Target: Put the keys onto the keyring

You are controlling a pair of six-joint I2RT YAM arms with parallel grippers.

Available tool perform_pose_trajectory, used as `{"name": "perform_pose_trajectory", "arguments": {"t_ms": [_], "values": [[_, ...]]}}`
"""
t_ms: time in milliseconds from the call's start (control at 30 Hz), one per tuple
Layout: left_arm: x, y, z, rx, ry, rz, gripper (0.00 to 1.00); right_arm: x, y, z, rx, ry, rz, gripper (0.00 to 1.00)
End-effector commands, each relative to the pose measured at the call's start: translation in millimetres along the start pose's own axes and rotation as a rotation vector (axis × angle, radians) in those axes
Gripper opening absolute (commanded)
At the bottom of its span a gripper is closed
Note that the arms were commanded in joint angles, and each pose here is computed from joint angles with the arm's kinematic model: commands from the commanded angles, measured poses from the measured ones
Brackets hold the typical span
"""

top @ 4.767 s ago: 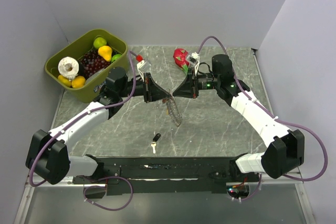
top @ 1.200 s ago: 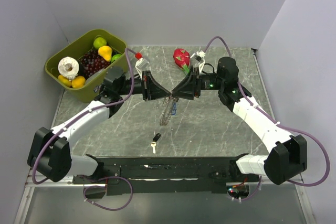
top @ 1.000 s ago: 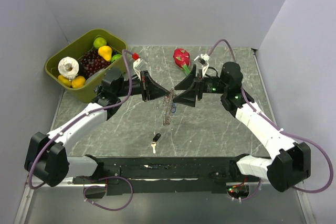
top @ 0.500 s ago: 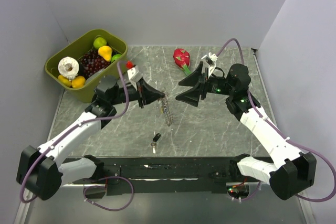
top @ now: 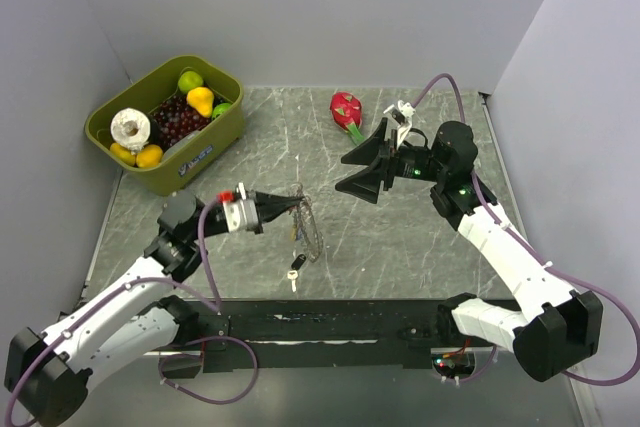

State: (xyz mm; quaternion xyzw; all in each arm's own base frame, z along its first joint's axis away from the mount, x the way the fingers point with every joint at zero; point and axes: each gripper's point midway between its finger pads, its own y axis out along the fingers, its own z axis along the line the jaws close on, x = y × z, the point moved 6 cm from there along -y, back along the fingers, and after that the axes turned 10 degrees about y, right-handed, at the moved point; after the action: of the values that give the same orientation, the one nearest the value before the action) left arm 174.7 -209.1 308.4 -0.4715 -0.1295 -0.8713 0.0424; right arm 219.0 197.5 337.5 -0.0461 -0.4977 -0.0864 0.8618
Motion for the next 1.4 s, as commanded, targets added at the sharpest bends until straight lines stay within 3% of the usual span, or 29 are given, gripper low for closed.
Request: {"name": "perform_pose_trajectory", "arguments": {"t_ms": [0, 133, 300, 767, 1000, 1267, 1367], "values": [[25.4, -3.9, 11.3, 0.089, 0.335, -0.097, 0.01, 20.7, -1.5, 9.9, 0.013, -0.077, -0.038, 1.00], [28.5, -6.5, 11.3, 0.089, 0.389, -0.096, 0.01, 20.3, -0.7, 8.1, 0.011, -0.071, -0.033, 1.00], [28.7, -2.3, 9.8, 0.052, 0.344, -0.091, 0.01, 20.1, 0.6, 5.6, 0.014, -0.063, -0.028, 1.00], [12.7, 24.1, 27.8, 0.130, -0.102, -0.044, 0.01, 17.8, 1.3, 4.0, 0.021, -0.052, 0.000, 1.00], [2.1, 16.8, 39.1, 0.093, -0.370, -0.138, 0.01, 15.1, 0.0, 3.5, 0.013, -0.054, 0.008, 1.00], [-1.9, -12.7, 57.1, 0.185, -0.387, -0.230, 0.01, 13.1, -1.0, 4.1, 0.014, -0.060, 0.022, 1.00], [-10.4, -17.1, 64.2, 0.203, -0.431, -0.189, 0.01, 10.1, -0.1, 2.3, 0.021, -0.054, 0.037, 1.00]]}}
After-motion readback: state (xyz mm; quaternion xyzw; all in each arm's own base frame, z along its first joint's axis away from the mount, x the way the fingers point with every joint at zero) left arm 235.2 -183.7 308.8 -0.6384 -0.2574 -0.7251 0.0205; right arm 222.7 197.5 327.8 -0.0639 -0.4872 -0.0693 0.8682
